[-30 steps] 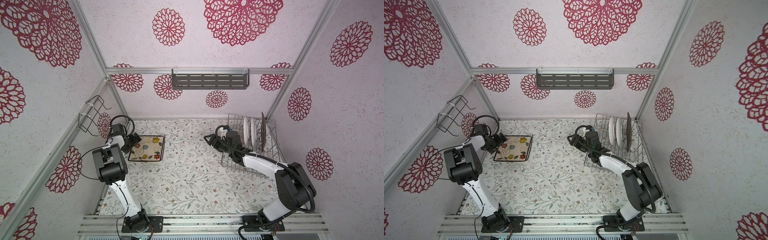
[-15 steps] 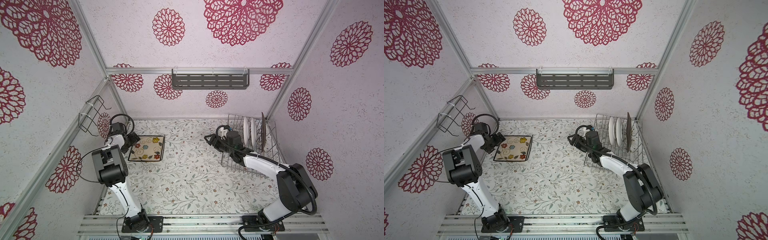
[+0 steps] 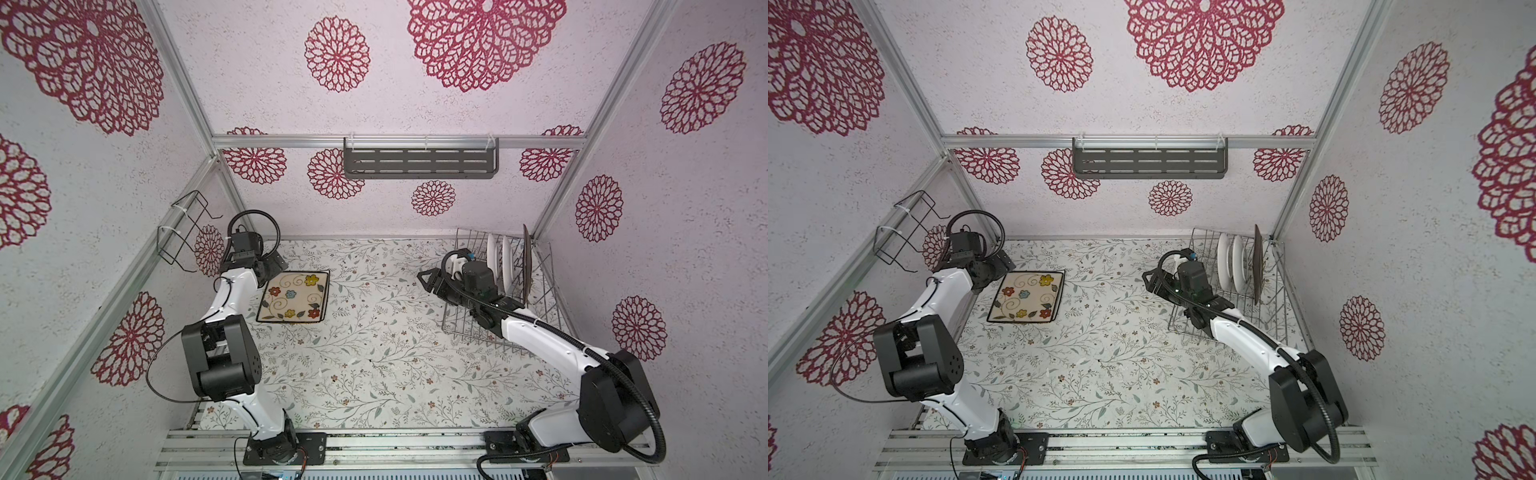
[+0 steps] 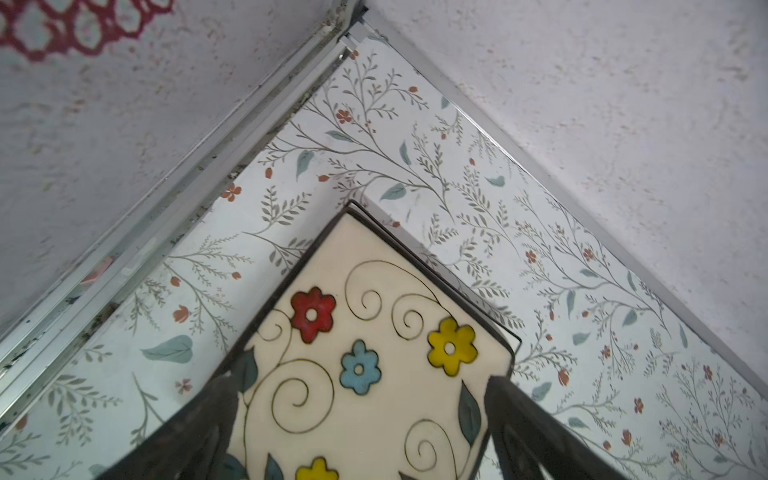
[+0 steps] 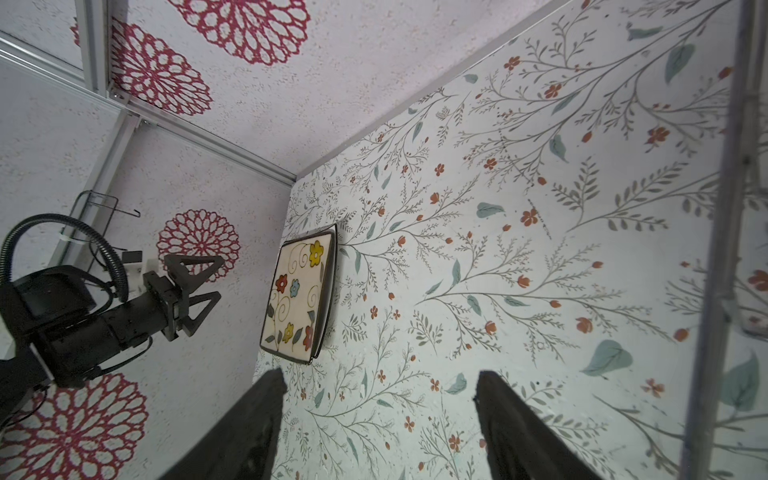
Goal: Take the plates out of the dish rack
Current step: 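Move the right gripper to the dark square plate while the left gripper advances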
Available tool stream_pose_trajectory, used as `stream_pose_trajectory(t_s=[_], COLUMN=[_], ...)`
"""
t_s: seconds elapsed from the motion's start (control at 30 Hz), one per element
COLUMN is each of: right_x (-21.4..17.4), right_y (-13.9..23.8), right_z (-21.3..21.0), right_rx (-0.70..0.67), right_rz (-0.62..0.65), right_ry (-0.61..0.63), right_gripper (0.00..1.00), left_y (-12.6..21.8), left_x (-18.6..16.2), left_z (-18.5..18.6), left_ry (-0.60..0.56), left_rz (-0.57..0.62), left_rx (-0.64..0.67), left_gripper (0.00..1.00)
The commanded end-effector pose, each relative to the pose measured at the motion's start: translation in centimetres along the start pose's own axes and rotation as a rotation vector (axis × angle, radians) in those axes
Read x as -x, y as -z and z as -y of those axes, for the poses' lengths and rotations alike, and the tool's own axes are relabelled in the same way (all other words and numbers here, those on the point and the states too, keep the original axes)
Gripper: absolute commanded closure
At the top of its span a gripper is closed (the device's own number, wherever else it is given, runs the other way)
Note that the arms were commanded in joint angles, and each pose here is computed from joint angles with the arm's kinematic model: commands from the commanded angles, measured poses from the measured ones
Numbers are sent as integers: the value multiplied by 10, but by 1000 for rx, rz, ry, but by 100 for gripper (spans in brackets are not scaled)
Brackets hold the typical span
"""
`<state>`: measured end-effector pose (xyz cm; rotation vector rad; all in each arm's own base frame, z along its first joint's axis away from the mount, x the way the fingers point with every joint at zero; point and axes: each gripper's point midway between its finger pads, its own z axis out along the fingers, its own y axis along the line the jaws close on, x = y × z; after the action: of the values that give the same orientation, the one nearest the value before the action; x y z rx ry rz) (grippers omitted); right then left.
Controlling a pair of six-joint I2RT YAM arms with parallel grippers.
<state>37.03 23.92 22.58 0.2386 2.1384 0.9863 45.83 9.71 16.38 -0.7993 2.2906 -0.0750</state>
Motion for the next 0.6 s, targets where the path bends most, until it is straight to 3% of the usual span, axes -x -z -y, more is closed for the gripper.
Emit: stream_pose_trajectory(t_s=[0.0,0.13,0.4,0.57], right_x=[24,32,59,81], right_y=[30,55,107,145], right_z=[-5,15,66,89], right_rx=[-73,-228,-587,-786], right_rz=[73,89,131,192], right_ry=[90,174,315,360], right_gripper=[23,18,14,13], left_y=[19,45,87,100], left_x=[-11,-37,-94,-118], left_z=[21,60,156,179], left_ry=[-43,-78,-120,-128], left_rz=[28,36,20,-4], left_rx=[-32,-87,-343,-414], left_gripper=[3,3,3,3])
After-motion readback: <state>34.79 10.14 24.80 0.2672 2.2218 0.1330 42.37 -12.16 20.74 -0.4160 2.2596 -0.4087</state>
